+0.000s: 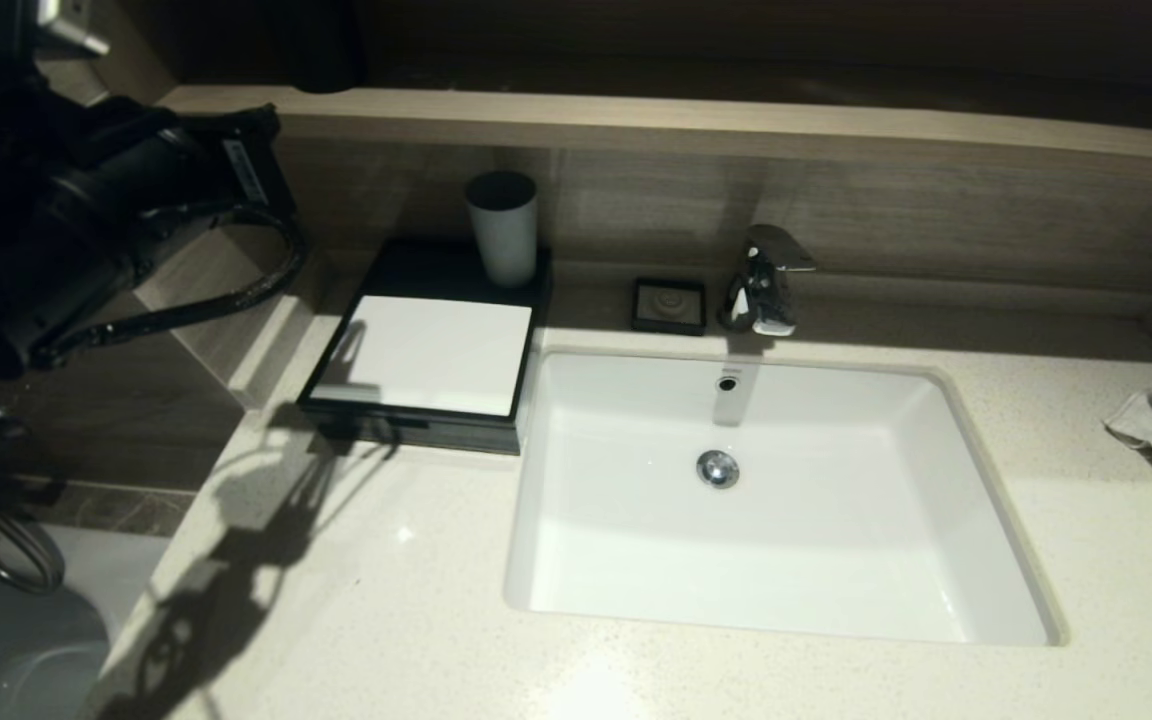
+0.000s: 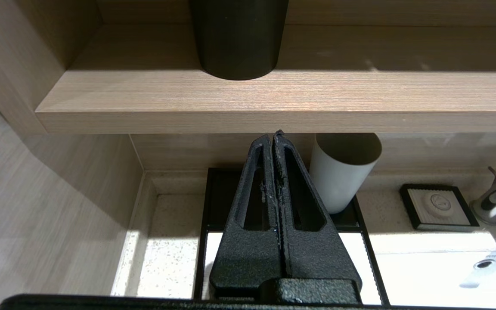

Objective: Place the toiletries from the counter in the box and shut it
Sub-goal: Pick up the cup

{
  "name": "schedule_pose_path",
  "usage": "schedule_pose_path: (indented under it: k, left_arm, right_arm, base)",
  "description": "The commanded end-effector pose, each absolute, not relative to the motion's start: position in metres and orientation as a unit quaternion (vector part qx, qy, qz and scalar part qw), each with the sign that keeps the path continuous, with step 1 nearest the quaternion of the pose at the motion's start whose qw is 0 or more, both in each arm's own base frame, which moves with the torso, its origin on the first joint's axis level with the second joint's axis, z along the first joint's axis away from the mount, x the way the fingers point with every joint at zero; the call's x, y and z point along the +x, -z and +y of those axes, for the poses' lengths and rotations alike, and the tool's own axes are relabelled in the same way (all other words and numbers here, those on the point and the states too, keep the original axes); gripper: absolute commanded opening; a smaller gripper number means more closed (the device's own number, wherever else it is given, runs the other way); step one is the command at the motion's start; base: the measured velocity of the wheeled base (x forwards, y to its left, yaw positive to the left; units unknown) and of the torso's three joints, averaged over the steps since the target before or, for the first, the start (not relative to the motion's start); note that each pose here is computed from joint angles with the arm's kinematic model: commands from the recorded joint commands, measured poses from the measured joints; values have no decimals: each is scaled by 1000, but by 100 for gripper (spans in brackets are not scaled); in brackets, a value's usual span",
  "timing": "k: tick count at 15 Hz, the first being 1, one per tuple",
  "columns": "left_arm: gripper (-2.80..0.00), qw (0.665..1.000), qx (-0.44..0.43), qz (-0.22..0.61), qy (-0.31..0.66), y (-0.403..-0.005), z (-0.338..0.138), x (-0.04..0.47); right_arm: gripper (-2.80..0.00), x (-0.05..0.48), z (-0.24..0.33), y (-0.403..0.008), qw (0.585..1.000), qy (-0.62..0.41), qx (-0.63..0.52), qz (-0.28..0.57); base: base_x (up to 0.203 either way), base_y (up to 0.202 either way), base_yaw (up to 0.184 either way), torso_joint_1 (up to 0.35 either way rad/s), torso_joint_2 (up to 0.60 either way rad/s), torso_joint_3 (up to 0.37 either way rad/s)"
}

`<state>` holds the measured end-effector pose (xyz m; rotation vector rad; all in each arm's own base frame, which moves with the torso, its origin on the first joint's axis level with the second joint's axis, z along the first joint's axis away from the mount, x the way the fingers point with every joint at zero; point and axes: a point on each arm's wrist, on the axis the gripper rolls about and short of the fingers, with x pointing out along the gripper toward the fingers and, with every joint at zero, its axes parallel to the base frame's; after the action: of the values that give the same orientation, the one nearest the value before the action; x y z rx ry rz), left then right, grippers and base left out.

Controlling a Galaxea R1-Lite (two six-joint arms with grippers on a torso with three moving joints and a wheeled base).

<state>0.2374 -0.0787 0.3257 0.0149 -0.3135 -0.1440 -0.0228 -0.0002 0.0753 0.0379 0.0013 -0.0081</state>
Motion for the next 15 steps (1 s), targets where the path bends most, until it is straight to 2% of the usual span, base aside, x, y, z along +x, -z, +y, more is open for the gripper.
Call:
schedule_pose_path:
  k: [1, 5, 6, 12, 15]
  left_arm:
    - [-280, 985, 6, -160, 70, -328, -80, 242]
    - [-280, 983, 3, -172, 69, -336, -79, 240]
    - [0, 982, 3, -174, 68, -337, -79, 239]
    - [0, 984, 7, -163, 70, -331, -83, 249]
    - [0, 982, 7, -176, 68, -340, -83, 251]
  right_arm:
    - [-280, -23, 0, -75, 1000, 4, 19, 1]
    - [-280, -23, 0, -76, 1000, 4, 19, 1]
    - [-280, -23, 0, -75, 1000, 4, 19, 1]
    - [-280, -23, 0, -75, 1000, 4, 19, 1]
    - [-280, -23, 0, -75, 1000, 4, 19, 1]
  base:
    - [0, 0, 0, 0, 0, 0]
    - [0, 0, 0, 0, 0, 0]
    - [0, 0, 0, 0, 0, 0]
    - [0, 0, 0, 0, 0, 0]
    - [0, 0, 0, 0, 0, 0]
